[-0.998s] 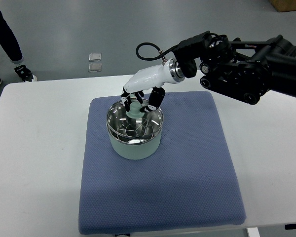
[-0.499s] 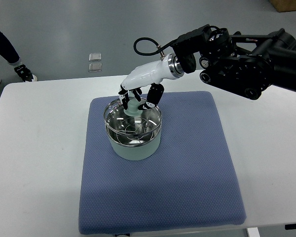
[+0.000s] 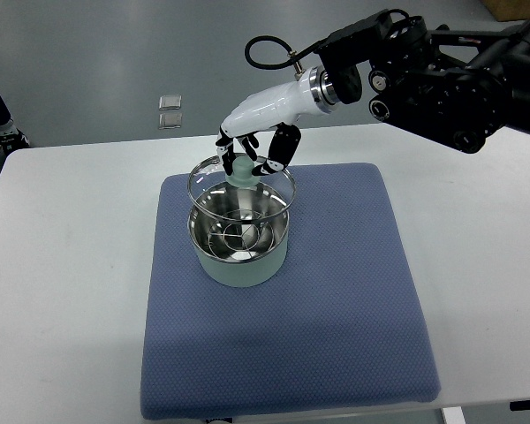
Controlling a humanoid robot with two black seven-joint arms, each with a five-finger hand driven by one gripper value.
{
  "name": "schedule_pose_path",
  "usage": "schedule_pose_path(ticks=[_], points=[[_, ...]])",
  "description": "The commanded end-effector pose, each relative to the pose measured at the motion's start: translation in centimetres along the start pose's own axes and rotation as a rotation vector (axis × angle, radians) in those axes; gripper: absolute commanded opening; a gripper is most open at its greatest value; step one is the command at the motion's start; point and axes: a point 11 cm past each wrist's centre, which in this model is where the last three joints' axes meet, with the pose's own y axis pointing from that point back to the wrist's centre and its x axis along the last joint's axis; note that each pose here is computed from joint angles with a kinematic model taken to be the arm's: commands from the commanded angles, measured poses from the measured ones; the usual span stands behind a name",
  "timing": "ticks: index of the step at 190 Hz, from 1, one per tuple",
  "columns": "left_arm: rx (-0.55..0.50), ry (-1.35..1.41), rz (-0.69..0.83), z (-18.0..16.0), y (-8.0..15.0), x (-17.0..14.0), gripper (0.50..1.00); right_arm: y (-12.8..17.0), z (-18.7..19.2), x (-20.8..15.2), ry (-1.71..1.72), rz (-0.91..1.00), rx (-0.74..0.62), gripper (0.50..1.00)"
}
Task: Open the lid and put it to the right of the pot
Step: 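Lift the glass lid off the pot with the right hand, then carry the lid beside the pot and lower it onto the mat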
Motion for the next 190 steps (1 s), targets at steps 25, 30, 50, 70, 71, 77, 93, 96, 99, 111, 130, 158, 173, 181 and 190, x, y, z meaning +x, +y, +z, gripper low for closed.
schedule_pose_path(ticks=[25,30,50,70,71,77,93,96,99,111,130,158,173,181,190], points=[[-0.004,-0.001,-0.001,0.2,0.0,0.0,1.000,3.3,3.4,-0.8,-0.039,0.017,-0.079,0.500],[-0.004,-0.001,-0.002,0.2,0.0,-0.1,1.000,3.7,3.7,-1.0,-0.044,0.018,-0.085,0.500],[-0.005,-0.001,-0.002,0.3,0.0,-0.1,1.000,5.3,5.6,-2.8,-0.083,0.018,-0.118,0.500],[-0.007,-0.002,-0.003,0.4,0.0,-0.1,1.000,6.6,7.3,-4.8,-0.126,0.014,-0.155,0.500],[-0.007,-0.002,-0.003,0.4,0.0,-0.1,1.000,6.7,7.4,-5.1,-0.131,0.014,-0.158,0.500],[-0.007,-0.002,-0.003,0.4,0.0,-0.1,1.000,7.1,7.8,-5.6,-0.141,0.018,-0.168,0.500],[-0.007,-0.002,-0.001,0.4,0.0,0.0,1.000,7.6,8.8,-7.0,-0.157,0.034,-0.190,0.500],[-0.007,-0.002,-0.001,0.4,0.0,0.0,1.000,7.6,8.8,-7.0,-0.157,0.034,-0.190,0.500],[-0.007,-0.002,-0.001,0.4,0.0,0.0,1.000,7.6,8.8,-7.0,-0.157,0.034,-0.190,0.500],[-0.007,-0.002,-0.001,0.4,0.0,0.0,1.000,7.9,10.0,-9.6,-0.183,0.033,-0.218,0.500],[-0.007,-0.002,-0.001,0.4,0.0,0.0,1.000,7.9,10.5,-12.1,-0.219,0.030,-0.229,0.500],[-0.006,-0.003,-0.002,0.4,0.0,-0.1,1.000,7.1,10.5,-15.1,-0.254,0.024,-0.227,0.500],[-0.006,-0.003,-0.002,0.4,0.0,-0.1,1.000,6.6,10.6,-16.5,-0.275,0.022,-0.232,0.555],[-0.007,-0.002,-0.001,0.4,0.0,0.0,1.000,6.6,10.8,-17.1,-0.289,0.028,-0.236,0.647],[-0.007,-0.002,-0.001,0.4,0.0,0.0,1.000,6.3,10.7,-17.2,-0.293,0.041,-0.233,0.819]])
